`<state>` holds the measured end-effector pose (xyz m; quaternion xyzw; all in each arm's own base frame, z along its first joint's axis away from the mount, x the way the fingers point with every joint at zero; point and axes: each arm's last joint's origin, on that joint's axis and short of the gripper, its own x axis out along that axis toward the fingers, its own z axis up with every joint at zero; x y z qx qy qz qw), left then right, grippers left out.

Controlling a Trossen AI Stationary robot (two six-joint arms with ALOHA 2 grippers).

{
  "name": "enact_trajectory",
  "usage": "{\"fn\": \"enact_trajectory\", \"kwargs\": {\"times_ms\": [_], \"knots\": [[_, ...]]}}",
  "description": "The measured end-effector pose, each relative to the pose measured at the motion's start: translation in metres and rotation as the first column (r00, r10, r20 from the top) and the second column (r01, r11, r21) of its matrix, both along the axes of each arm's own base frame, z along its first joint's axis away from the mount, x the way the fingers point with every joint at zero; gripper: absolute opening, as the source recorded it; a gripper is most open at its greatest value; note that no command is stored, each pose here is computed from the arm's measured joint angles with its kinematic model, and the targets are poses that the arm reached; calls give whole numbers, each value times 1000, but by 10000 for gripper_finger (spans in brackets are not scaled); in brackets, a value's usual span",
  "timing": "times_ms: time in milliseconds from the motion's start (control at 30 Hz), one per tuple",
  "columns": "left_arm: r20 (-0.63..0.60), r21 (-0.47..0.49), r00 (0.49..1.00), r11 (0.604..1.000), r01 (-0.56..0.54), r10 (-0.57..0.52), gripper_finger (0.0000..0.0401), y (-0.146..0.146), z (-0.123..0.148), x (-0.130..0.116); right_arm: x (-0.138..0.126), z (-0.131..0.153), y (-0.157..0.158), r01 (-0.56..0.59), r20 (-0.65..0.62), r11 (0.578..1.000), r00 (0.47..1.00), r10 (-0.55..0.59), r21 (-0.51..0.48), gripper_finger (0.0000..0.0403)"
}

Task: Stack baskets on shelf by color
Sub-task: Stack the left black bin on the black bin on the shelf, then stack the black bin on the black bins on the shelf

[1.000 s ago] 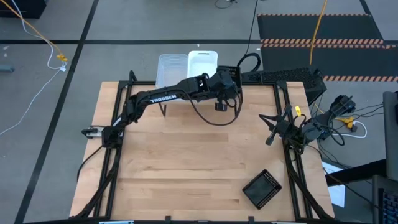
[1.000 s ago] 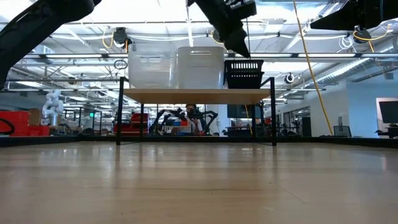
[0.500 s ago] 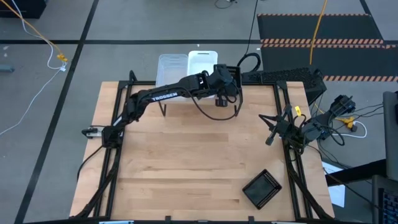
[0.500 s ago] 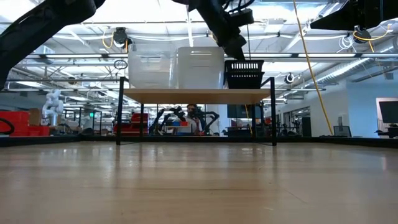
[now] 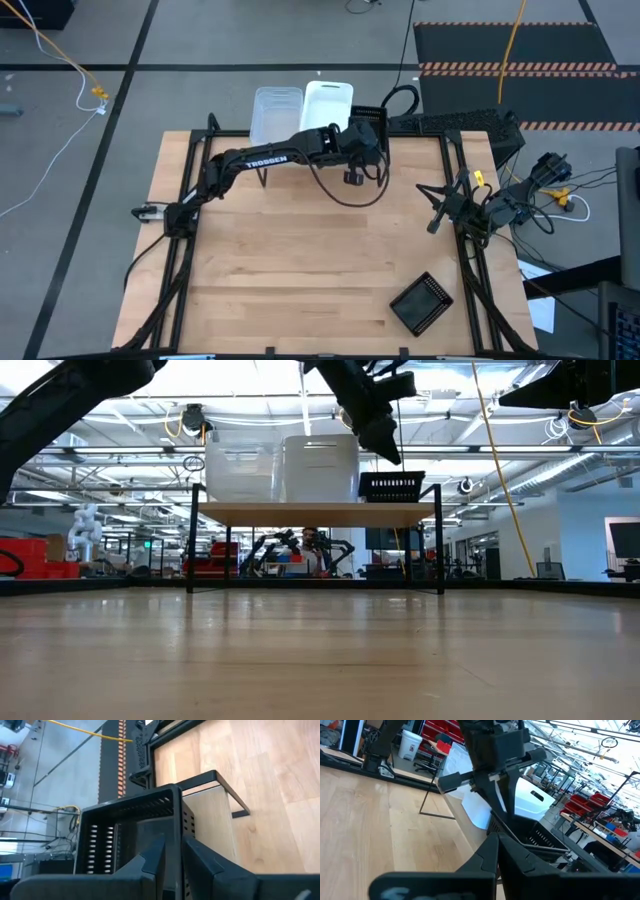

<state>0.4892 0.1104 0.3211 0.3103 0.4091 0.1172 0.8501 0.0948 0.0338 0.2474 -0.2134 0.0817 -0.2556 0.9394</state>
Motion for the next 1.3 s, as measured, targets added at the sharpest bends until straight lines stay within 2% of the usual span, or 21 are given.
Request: {"fn": "enact_trajectory", "kwargs": {"times_ms": [167,267,367,433,500,567,633,733,800,933,1000,1067,1167,1267,1300], "knots": [[1,55,1000,998,-27,27,67,-14,5,0,0,0,1,-23,1,1000,1000,23,6,0],[35,92,998,994,-55,52,67,-23,23,-7,2,0,4,-136,3,991,991,136,20,2],[116,77,991,994,-72,63,67,-29,53,-23,3,2,6,-237,18,970,972,236,50,11],[193,25,978,996,-86,80,67,-33,75,-36,3,4,8,-306,24,948,952,305,87,22],[269,-69,958,994,-83,99,67,-35,92,-48,5,3,12,-372,16,920,928,373,126,36],[312,-184,945,982,-42,98,67,-38,106,-61,9,2,16,-428,-9,887,900,436,174,53],[337,-270,937,963,6,88,67,-43,110,-64,15,-1,22,-460,-48,857,875,482,232,72],[303,-318,951,947,39,63,67,-60,101,-58,28,-9,35,-489,-134,804,820,556,339,99],[297,-322,954,944,75,25,67,-76,86,-45,39,-17,45,-494,-192,762,771,607,419,114],[282,-315,959,943,112,-20,67,-111,49,-29,56,-35,65,-462,-294,661,639,711,592,129],[270,-313,963,943,111,-23,67,-130,32,-27,60,-42,76,-412,-360,630,563,744,659,129],[280,-312,960,945,100,-10,67,-151,17,-28,62,-47,83,-308,-472,665,510,719,680,129],[294,-323,956,943,85,14,67,-186,-2,-38,59,-51,92,-164,-668,761,389,634,627,126],[309,-329,951,939,103,4,67,-221,-22,-50,53,-48,102,-129,-794,830,244,557,542,125],[315,-326,949,939,106,2,67,-232,-28,-54,50,-48,105,-134,-820,841,186,541,524,125]]}}
